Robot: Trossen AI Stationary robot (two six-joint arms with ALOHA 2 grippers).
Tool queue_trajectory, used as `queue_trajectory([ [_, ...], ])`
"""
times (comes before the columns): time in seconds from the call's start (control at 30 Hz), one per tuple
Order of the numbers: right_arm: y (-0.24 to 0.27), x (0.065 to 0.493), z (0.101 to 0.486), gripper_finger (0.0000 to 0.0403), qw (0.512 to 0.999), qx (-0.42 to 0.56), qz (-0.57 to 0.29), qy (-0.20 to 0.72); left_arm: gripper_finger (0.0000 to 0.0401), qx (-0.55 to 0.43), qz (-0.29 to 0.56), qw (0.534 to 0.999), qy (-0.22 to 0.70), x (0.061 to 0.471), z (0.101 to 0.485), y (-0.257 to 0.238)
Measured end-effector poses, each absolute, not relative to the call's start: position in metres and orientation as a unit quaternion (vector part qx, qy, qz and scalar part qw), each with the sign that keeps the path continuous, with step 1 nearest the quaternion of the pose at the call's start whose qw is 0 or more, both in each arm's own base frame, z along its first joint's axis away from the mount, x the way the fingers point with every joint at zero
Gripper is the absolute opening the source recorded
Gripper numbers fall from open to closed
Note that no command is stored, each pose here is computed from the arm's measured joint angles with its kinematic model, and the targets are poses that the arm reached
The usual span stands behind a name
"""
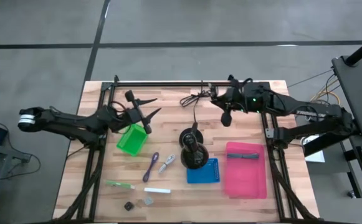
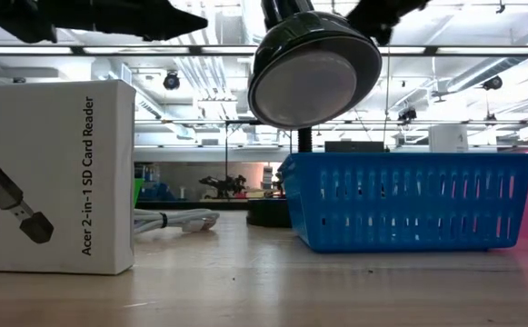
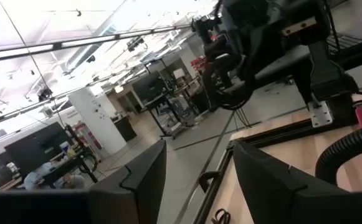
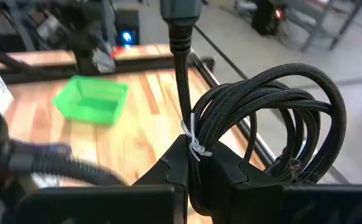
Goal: Pick and place items into bin
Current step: Put the black charger cable into the pink bin
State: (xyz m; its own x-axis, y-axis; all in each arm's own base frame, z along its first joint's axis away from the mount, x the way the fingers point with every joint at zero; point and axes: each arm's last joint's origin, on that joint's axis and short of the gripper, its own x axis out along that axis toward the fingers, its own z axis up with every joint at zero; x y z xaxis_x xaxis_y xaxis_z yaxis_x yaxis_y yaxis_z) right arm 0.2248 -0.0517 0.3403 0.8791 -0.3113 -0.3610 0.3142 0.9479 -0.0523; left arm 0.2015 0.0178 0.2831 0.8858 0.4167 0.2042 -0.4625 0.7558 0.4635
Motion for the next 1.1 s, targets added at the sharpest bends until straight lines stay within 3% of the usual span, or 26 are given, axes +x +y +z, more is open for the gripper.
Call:
queue_trajectory([
  [0.33,-0.033,0.188,0.328,0.0019,0.955,0.069,-0.179,0.227,0.0172,0.257,0.235,0.936,-0.048,0.196,0.281,0.018],
  [1.1,0.008,0.174,0.29,0.002,0.899,0.197,-0.162,0.356,0.0172,0.256,0.238,0.935,-0.053,0.2,0.28,0.018],
])
